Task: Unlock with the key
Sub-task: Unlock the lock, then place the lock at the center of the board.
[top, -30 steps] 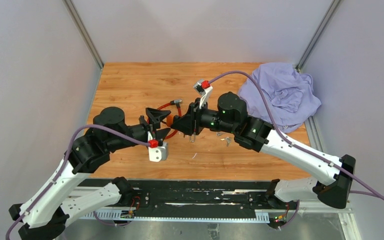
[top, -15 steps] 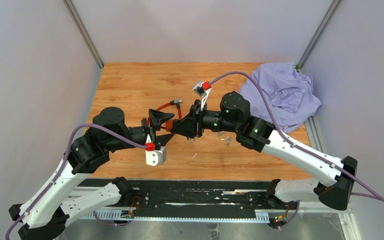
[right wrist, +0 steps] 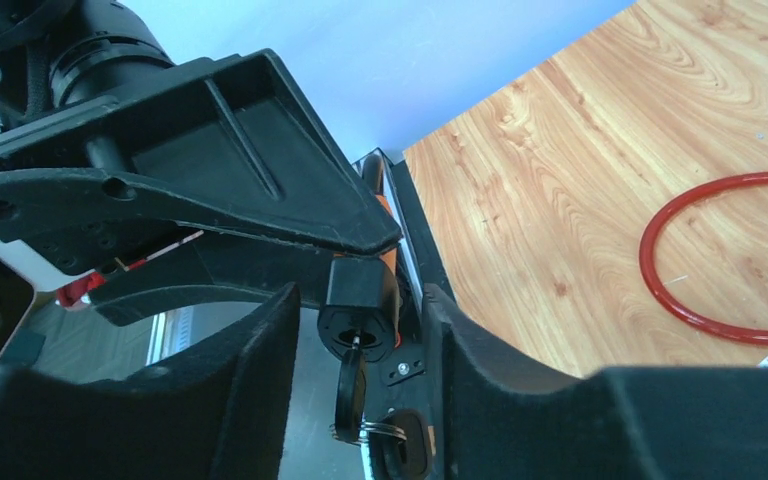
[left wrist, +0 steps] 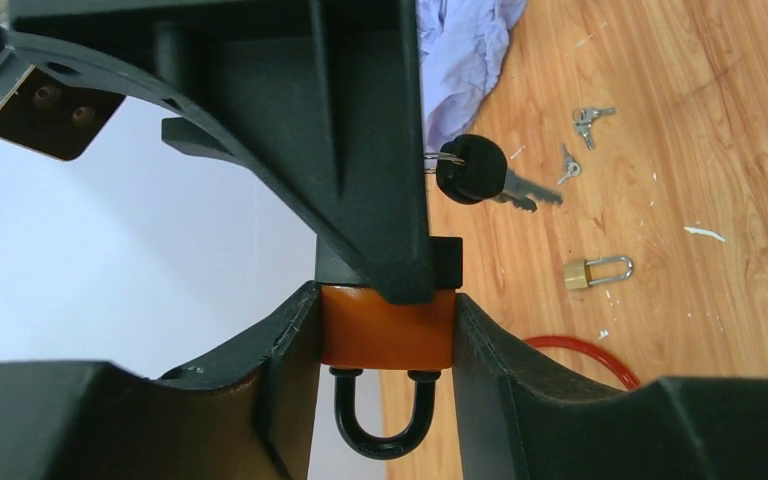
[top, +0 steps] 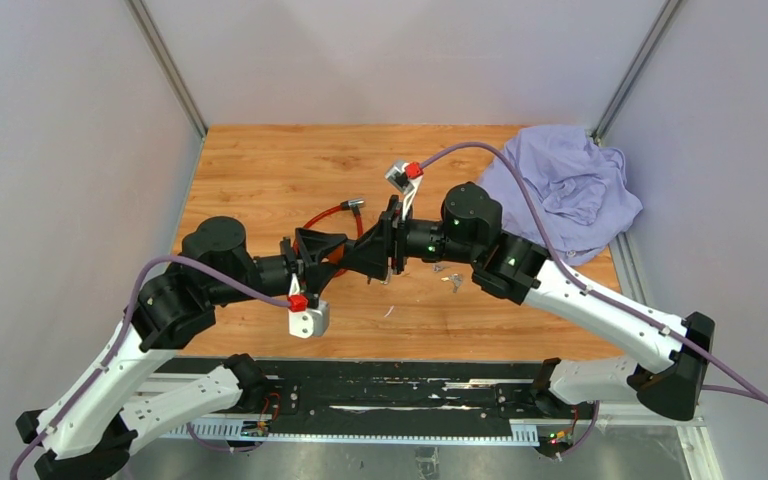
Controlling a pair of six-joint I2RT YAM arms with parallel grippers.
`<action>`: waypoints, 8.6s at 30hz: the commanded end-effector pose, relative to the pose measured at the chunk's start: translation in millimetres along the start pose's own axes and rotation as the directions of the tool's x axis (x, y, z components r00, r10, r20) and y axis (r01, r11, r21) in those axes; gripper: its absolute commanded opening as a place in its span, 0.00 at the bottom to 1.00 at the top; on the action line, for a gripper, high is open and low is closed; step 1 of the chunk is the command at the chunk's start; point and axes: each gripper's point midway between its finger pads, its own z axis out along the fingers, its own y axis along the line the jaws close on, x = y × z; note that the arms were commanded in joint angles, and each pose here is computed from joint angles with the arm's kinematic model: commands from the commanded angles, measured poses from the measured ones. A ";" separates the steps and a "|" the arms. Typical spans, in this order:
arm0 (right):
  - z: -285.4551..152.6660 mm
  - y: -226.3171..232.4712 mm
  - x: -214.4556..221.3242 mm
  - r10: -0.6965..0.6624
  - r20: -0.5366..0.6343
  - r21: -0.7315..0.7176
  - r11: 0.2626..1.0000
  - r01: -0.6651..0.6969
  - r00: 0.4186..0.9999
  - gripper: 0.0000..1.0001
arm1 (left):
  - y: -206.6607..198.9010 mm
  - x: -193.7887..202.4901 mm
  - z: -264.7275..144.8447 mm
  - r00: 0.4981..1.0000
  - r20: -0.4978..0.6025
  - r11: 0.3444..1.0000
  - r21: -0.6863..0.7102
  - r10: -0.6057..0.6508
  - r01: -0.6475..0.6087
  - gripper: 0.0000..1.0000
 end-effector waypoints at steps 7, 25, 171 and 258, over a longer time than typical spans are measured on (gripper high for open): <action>-51.0 3.8 -15.6 -0.047 -0.003 -0.070 0.996 0.047 0.999 0.49 | 14.7 -0.4 -9.8 0.990 -0.039 0.990 -0.044 0.136 -0.137 0.11; -39.3 10.4 -8.5 -0.083 -0.090 -0.148 0.987 0.069 0.993 0.34 | 18.4 1.0 -11.1 0.989 -0.056 0.989 -0.054 0.138 -0.141 0.00; -21.2 -22.5 8.8 0.012 -0.048 0.069 0.998 -0.009 0.999 0.01 | -44.8 39.6 -5.2 0.944 -0.223 0.963 0.064 -0.243 0.263 0.98; -98.9 -403.3 145.5 0.591 -0.074 0.755 0.559 -0.342 0.803 0.45 | 19.7 149.7 3.7 0.691 -0.517 0.863 -0.273 -0.504 0.425 0.98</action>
